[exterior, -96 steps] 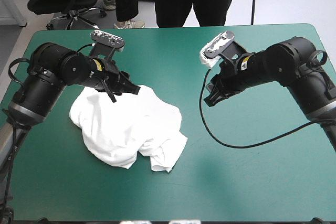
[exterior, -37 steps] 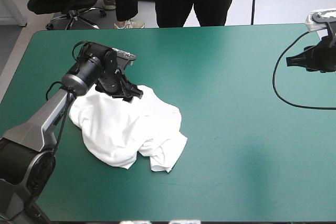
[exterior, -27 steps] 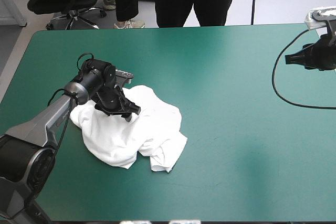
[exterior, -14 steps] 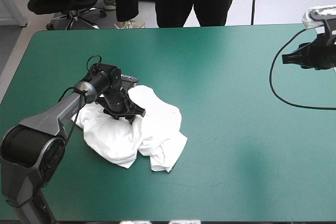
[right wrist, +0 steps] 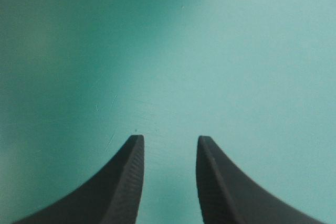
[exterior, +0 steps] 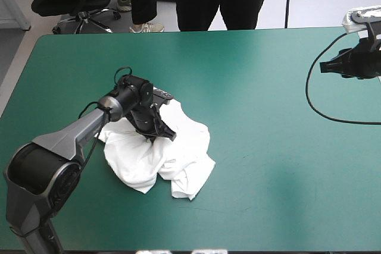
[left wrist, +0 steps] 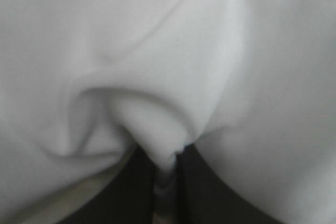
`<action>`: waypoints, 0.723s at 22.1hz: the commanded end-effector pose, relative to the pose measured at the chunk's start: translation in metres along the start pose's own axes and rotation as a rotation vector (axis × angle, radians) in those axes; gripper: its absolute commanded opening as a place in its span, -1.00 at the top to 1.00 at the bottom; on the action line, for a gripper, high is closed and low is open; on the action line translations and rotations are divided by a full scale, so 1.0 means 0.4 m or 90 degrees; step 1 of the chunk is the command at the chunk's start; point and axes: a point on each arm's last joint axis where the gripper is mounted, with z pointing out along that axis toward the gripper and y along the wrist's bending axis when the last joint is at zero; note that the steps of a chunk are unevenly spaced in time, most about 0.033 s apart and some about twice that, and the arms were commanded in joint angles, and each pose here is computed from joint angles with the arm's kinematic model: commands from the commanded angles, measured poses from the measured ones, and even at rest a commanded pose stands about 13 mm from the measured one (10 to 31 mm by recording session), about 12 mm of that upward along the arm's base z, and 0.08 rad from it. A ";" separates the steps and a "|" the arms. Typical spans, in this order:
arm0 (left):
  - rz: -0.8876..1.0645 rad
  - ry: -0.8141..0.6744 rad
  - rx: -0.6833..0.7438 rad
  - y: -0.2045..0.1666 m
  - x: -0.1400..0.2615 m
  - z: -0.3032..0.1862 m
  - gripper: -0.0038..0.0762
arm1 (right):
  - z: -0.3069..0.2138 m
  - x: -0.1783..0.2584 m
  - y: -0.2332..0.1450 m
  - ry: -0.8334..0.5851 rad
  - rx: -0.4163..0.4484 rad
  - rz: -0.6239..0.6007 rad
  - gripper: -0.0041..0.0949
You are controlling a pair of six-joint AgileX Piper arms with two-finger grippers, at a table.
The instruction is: Fold the cloth
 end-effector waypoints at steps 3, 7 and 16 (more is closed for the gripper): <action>0.070 -0.061 0.073 -0.168 -0.032 -0.051 0.95 | -0.055 -0.022 0.008 -0.073 0.011 -0.007 0.27; 0.116 -0.140 0.094 -0.254 -0.069 -0.110 0.95 | -0.055 -0.021 0.009 -0.071 0.008 -0.006 0.27; 0.138 -0.186 0.117 -0.299 -0.136 -0.165 0.81 | -0.054 -0.021 0.011 -0.069 0.005 -0.005 0.27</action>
